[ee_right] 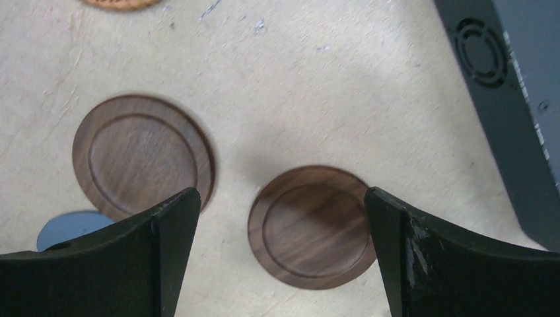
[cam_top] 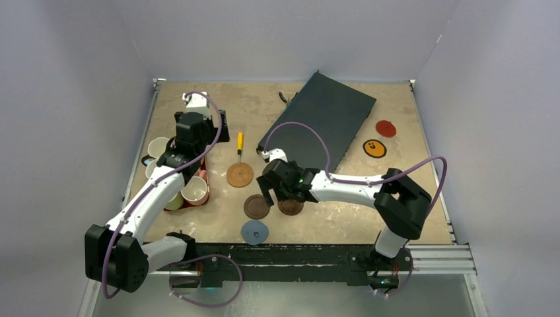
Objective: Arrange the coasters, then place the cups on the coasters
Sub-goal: Move the coaster to the center of the board.
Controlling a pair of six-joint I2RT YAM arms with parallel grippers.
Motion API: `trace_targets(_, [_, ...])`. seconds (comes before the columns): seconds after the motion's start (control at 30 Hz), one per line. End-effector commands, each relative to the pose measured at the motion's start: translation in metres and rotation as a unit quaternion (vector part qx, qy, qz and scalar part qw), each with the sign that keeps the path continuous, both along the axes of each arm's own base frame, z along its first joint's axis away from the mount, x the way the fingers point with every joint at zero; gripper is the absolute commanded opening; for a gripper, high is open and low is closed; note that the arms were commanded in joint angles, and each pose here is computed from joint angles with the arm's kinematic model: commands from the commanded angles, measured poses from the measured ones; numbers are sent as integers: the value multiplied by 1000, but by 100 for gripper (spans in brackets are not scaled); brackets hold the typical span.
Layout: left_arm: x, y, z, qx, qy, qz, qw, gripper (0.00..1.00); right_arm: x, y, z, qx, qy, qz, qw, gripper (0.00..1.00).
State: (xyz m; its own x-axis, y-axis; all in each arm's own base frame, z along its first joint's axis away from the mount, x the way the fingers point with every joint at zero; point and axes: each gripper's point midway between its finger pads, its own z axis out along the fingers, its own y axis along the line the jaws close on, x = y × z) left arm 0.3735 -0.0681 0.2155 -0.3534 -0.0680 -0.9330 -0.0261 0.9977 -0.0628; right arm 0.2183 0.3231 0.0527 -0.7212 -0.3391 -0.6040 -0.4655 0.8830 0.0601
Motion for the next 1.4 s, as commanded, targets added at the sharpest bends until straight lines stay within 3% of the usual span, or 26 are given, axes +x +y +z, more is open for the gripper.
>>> trace_targets(0.0, [4,-3,16,-2,-21,-3,1000,99,23,-3,4,10,-4,5,1000,98])
trace_targets(0.8, [5,-4,12,-1,-16,-5,1000,99,12,-27,-31,-27,27,26,999,98])
trace_targets(1.37, [5,-4,11,-2,-14,-5,1000,99,-17,-47,-43,-54,56,35,996,98])
